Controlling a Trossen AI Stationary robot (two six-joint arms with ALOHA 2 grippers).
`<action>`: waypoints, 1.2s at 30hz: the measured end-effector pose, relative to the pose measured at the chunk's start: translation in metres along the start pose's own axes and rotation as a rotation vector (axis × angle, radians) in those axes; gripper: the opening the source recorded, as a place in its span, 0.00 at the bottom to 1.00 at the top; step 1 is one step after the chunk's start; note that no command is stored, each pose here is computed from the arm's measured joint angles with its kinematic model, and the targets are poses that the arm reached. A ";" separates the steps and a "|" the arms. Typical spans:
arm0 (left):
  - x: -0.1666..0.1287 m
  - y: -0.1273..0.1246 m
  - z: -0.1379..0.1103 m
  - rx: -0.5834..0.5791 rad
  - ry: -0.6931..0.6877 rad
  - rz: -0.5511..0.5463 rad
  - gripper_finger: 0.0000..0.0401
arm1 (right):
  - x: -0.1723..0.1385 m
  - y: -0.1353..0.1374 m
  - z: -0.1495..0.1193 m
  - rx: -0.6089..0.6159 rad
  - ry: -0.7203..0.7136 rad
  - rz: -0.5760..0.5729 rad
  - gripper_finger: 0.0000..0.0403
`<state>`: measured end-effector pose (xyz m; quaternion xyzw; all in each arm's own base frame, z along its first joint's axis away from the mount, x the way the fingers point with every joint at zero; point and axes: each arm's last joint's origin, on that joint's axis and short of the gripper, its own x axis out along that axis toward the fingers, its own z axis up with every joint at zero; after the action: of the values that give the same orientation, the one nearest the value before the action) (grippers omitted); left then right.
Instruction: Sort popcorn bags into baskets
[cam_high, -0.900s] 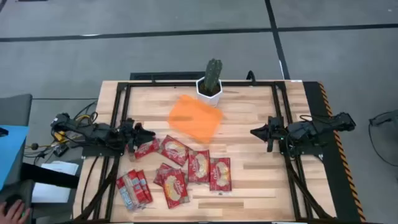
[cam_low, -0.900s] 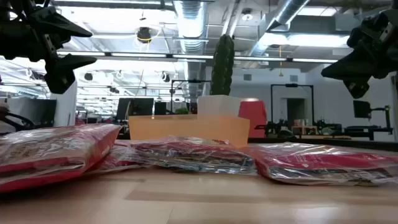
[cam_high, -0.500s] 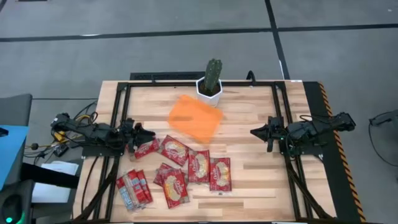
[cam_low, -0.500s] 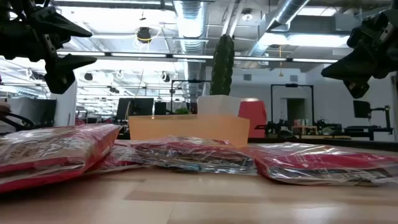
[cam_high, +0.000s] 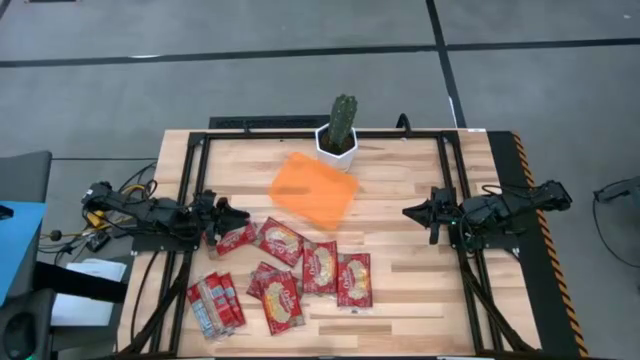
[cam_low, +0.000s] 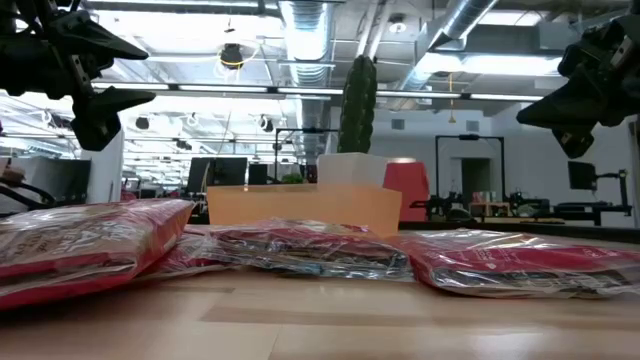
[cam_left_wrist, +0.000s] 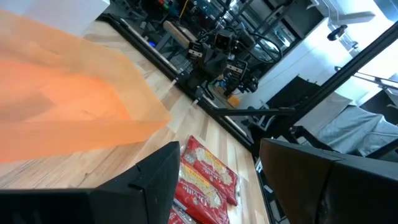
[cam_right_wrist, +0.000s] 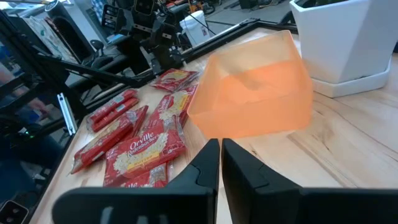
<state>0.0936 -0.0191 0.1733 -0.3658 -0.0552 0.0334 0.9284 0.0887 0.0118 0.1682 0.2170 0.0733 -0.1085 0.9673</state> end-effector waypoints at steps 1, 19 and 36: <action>0.000 0.000 0.000 0.000 0.000 0.000 0.53 | 0.000 0.000 0.000 0.000 -0.001 0.000 0.11; 0.000 0.000 0.000 0.000 0.000 0.000 0.53 | 0.000 0.000 0.000 0.000 -0.001 0.000 0.11; 0.000 0.003 0.004 -0.064 -0.119 0.121 0.53 | 0.000 0.000 0.000 0.000 0.000 0.000 0.11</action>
<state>0.0926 -0.0142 0.1735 -0.3954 -0.0893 0.1095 0.9076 0.0887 0.0118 0.1682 0.2170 0.0732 -0.1085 0.9674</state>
